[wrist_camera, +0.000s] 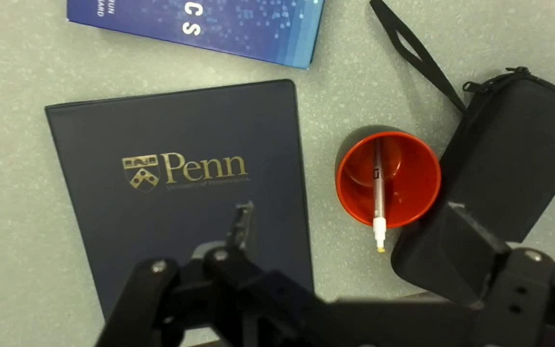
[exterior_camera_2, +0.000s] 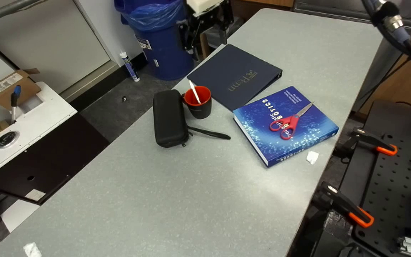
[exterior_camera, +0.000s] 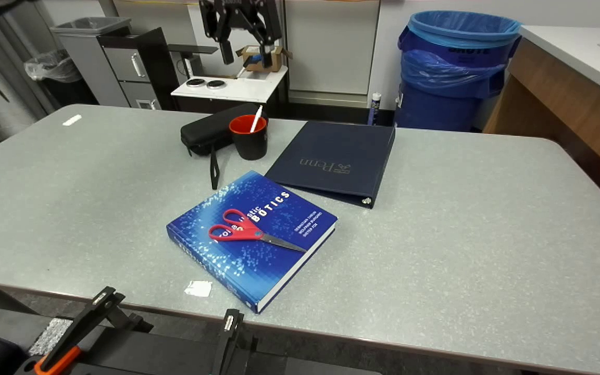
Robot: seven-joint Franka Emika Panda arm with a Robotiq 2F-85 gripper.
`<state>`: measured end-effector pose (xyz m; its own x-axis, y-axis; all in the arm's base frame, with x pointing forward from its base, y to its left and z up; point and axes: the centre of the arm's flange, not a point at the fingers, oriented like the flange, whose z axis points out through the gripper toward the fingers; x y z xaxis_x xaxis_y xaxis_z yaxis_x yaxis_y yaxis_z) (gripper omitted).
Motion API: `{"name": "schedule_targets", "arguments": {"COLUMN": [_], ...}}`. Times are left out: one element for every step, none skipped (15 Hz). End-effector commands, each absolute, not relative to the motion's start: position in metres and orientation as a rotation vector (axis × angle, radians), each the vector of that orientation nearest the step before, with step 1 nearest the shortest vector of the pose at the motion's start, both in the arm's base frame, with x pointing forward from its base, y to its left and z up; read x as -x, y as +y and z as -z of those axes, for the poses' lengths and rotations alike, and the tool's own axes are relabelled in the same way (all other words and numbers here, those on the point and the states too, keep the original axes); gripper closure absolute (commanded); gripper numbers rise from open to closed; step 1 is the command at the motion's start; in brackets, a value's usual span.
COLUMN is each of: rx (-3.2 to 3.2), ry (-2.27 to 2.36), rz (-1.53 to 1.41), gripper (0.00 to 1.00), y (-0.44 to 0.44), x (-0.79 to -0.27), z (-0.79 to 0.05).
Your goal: Take the pen out of the mug and put it on the table
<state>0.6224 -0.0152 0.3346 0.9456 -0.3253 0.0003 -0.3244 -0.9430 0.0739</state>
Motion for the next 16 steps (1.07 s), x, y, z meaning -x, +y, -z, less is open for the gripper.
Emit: {"name": "schedule_targets", "arguments": {"rx": [-2.973,-2.962,-2.971,-2.989,-2.984,-2.981,-2.979,-2.978,-2.977,-2.980,-2.978,-2.977,-2.979,-2.973,-2.963,-2.962], "ry": [-0.624,-0.641,-0.653,-0.594,-0.601,-0.603,-0.604,-0.606,-0.609,-0.608,-0.628,-0.639,-0.637,-0.652,-0.671,-0.673], "rz": [0.069,0.082,0.103,0.069,0.079,0.082,0.086,0.085,0.085,0.087,0.085,0.081,0.082,0.066,0.046,0.041], "gripper": [0.00,0.00,0.00,0.00,0.00,0.00,0.00,0.00,0.00,0.00,0.00,0.00,0.00,0.00,0.00,0.00], "y": [-0.002,0.001,0.003,0.000,0.003,0.004,0.004,0.004,0.003,0.005,0.007,0.009,0.010,0.012,0.014,0.016], "x": [-0.696,-0.702,-0.704,-0.668,-0.675,-0.680,-0.682,-0.683,-0.684,-0.687,-0.692,-0.694,-0.695,-0.697,-0.700,-0.702], "z": [-0.289,-0.282,-0.281,-0.278,-0.272,-0.270,-0.270,-0.273,-0.275,-0.269,-0.261,-0.256,-0.251,-0.245,-0.236,-0.230]}}
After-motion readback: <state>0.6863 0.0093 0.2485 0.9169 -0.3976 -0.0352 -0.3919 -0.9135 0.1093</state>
